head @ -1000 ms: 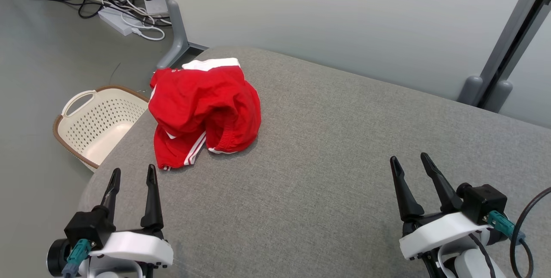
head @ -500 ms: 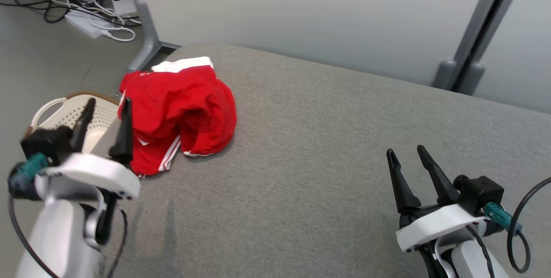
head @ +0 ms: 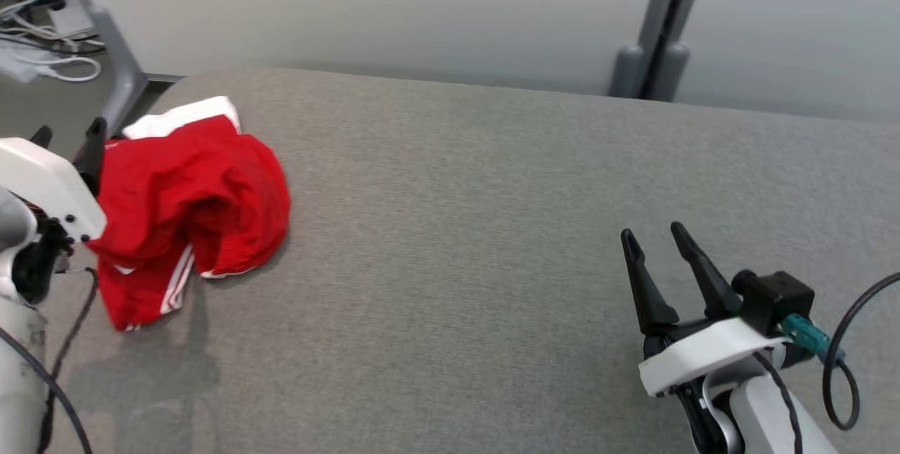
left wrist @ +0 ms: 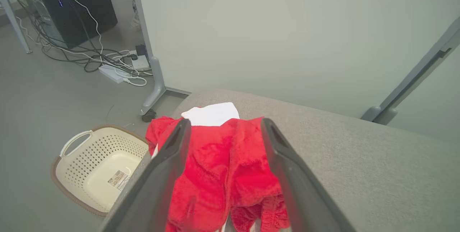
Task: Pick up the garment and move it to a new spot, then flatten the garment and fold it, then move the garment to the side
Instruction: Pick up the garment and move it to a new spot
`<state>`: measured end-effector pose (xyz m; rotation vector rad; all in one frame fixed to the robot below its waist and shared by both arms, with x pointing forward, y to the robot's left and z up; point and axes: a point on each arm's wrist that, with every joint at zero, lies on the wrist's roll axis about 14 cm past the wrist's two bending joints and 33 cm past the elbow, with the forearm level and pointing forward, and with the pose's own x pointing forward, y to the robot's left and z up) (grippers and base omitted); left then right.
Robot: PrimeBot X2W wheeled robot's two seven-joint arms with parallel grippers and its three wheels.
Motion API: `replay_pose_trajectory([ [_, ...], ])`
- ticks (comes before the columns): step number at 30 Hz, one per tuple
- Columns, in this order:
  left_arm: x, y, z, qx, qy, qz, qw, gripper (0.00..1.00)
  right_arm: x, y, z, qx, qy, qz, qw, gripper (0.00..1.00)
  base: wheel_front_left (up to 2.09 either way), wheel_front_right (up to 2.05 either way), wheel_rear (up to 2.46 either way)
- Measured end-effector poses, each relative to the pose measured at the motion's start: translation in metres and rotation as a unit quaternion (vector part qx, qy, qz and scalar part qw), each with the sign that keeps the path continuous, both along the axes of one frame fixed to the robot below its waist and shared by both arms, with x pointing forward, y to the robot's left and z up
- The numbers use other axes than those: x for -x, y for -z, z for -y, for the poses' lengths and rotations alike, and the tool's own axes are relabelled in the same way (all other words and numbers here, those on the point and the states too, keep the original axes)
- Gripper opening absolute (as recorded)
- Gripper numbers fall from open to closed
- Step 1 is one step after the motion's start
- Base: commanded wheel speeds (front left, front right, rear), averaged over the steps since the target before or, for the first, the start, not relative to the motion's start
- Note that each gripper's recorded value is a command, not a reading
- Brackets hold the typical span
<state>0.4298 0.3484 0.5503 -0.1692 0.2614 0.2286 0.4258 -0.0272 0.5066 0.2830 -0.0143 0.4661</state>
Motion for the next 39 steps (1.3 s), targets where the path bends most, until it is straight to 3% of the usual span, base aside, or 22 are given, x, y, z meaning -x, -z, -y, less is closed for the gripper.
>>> replay_pose_trajectory([
  [15,-0.057,0.084,0.031,0.094,0.036,-0.178,0.979,1.0,-0.01,0.016,0.079,0.009,0.105,-0.019,0.994,1.0,0.0,0.0,0.0],
  [23,-0.045,0.138,0.045,0.104,0.047,-0.291,0.95,1.0,-0.009,0.021,0.099,0.015,0.131,-0.026,0.991,1.0,0.0,0.0,0.0],
  [28,-0.037,0.143,0.044,0.106,0.046,-0.311,0.943,1.0,-0.008,0.019,0.098,0.017,0.128,-0.022,0.991,1.0,0.0,0.0,0.0],
  [29,-0.036,0.143,0.044,0.105,0.046,-0.311,0.943,0.85,-0.008,0.018,0.097,0.017,0.127,-0.021,0.992,1.0,0.0,0.0,0.0],
  [30,-0.036,0.142,0.043,0.103,0.046,-0.309,0.944,0.61,-0.009,0.016,0.096,0.016,0.126,-0.019,0.992,1.0,0.0,0.0,0.0],
  [31,-0.036,0.141,0.043,0.102,0.045,-0.305,0.946,0.35,-0.009,0.015,0.096,0.015,0.125,-0.016,0.992,1.0,0.0,0.0,0.0],
  [32,-0.036,0.14,0.042,0.1,0.045,-0.305,0.946,0.0,-0.009,0.014,0.095,0.015,0.125,-0.014,0.992,1.0,0.0,0.0,0.0],
  [39,-0.031,0.138,0.04,0.095,0.047,-0.299,0.948,0.0,-0.009,0.01,0.09,0.014,0.117,-0.01,0.993,1.0,0.0,0.0,0.0],
])
